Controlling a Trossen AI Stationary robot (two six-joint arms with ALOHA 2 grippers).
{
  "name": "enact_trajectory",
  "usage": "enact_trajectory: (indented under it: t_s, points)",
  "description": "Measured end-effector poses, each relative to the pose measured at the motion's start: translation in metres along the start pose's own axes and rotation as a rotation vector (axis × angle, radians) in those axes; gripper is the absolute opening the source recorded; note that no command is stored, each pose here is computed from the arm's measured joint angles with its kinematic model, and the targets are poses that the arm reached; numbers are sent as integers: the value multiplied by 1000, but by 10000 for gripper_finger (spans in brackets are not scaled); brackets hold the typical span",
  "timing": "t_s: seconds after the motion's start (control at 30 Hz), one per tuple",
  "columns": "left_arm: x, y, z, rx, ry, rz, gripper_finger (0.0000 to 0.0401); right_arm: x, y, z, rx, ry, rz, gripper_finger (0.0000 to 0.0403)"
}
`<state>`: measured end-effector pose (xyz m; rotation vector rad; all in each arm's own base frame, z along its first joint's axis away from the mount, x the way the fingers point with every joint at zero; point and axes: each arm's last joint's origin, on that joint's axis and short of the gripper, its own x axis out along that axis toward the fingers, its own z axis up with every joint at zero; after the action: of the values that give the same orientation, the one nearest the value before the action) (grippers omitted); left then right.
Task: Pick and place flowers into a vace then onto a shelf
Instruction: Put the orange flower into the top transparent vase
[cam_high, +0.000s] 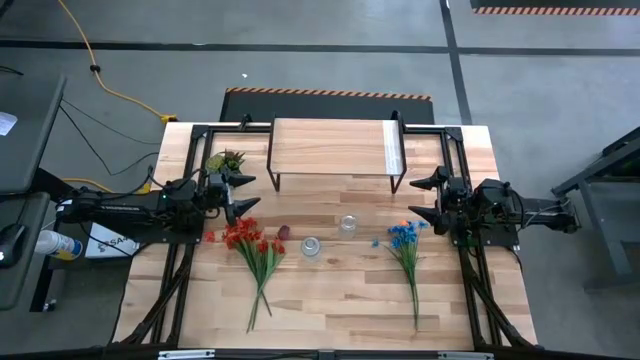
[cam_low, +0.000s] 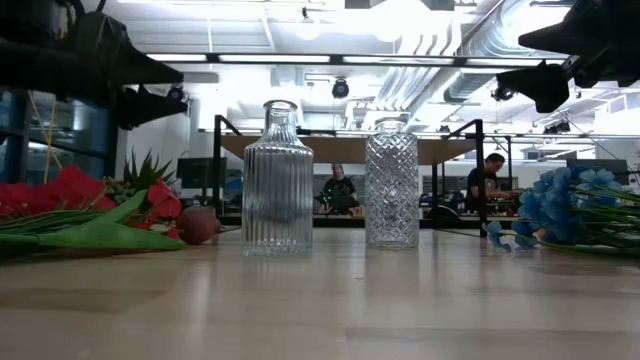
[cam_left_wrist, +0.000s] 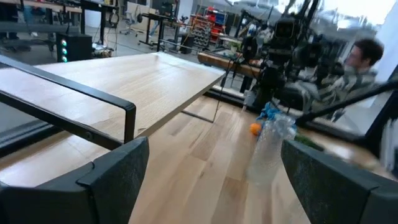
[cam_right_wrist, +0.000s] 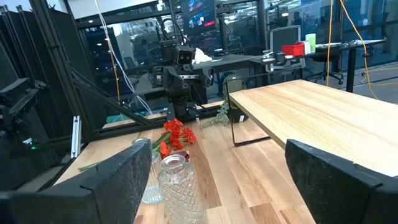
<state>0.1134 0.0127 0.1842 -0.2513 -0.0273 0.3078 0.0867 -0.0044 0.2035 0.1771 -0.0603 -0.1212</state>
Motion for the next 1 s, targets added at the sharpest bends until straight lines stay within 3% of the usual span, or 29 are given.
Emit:
enact_trajectory:
  t_s: [0.17, 0.3, 0.6, 0.77, 1.0]
  points:
    - [-1, -2, 9, -174, -92, -33, 399, 0, 0, 1, 1, -9, 1, 358]
    - [-3, -5, 23, -277, -223, -86, 399, -1, 2, 11, 52, -114, 21, 358]
    - [-9, -8, 41, -341, -403, -156, 399, -17, 7, 54, 210, -585, 119, 358]
    - [-10, -8, 43, -360, -432, -152, 399, -22, 8, 61, 175, -674, 137, 358]
    - [-10, -7, 44, -491, -439, -161, 399, -27, 7, 67, 190, -754, 114, 358]
